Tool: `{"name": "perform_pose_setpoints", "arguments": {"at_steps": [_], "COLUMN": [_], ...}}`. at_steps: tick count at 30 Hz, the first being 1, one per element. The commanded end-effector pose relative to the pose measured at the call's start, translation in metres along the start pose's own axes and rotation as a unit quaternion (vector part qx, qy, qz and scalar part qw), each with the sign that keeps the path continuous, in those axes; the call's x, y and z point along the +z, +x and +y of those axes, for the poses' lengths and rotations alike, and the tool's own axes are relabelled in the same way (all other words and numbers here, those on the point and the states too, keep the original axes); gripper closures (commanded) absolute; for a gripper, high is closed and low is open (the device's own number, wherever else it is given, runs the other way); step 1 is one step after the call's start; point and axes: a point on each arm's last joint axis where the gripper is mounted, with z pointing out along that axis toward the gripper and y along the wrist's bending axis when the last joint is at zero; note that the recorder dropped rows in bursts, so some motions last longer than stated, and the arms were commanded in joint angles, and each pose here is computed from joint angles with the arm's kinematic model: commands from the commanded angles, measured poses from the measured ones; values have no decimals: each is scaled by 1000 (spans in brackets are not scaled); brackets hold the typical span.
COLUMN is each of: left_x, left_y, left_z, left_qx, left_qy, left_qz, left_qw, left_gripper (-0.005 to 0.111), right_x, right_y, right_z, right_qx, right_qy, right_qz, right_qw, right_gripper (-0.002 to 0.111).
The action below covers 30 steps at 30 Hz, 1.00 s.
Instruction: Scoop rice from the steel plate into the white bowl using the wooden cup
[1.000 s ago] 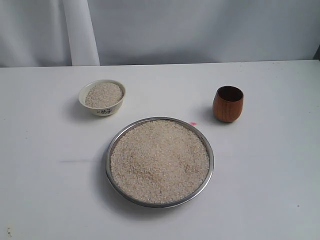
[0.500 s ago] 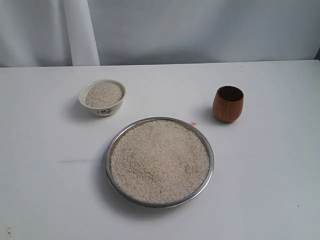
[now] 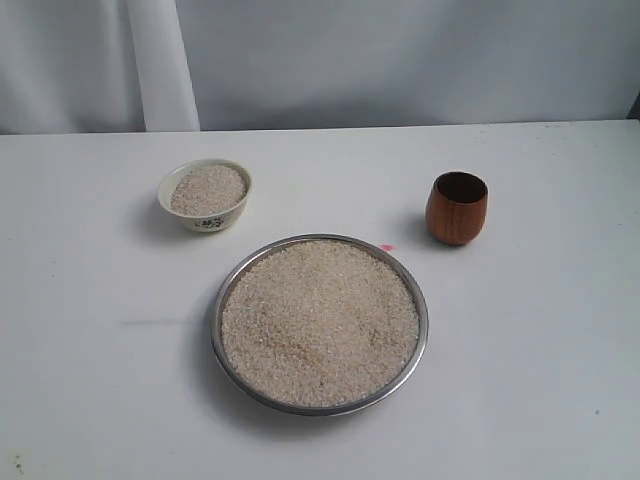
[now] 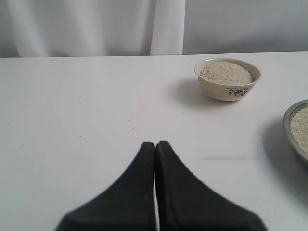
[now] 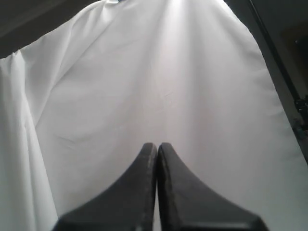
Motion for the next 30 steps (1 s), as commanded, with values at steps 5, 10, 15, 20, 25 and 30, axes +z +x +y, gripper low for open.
{"name": "perform_pose_setpoints", "arguments": {"at_steps": [5, 10, 15, 20, 25, 30], "left_x": [0, 0, 0, 0, 0, 0], "left_y": [-1, -1, -1, -1, -1, -1], "left_z": [0, 0, 0, 0, 0, 0], "left_qx": [0, 0, 1, 1, 0, 0], "left_qy": [3, 3, 3, 3, 3, 3], "left_qz": [-9, -9, -9, -9, -9, -9], "left_qw": [1000, 1000, 1000, 1000, 1000, 1000], "left_gripper": [107, 107, 107, 107, 107, 107], "right_x": [48, 91, 130, 169, 201, 228], "right_y": [-26, -40, -45, -40, -23, 6], "right_z": [9, 16, 17, 14, 6, -4], "right_qx": [-15, -95, -158, -165, -194, -213], "right_qy": [31, 25, 28, 29, 19, 2], "right_qz": [63, 107, 147, 170, 201, 236], "right_qw": [997, 989, 976, 971, 960, 948], "right_gripper": [108, 108, 108, 108, 108, 108]}}
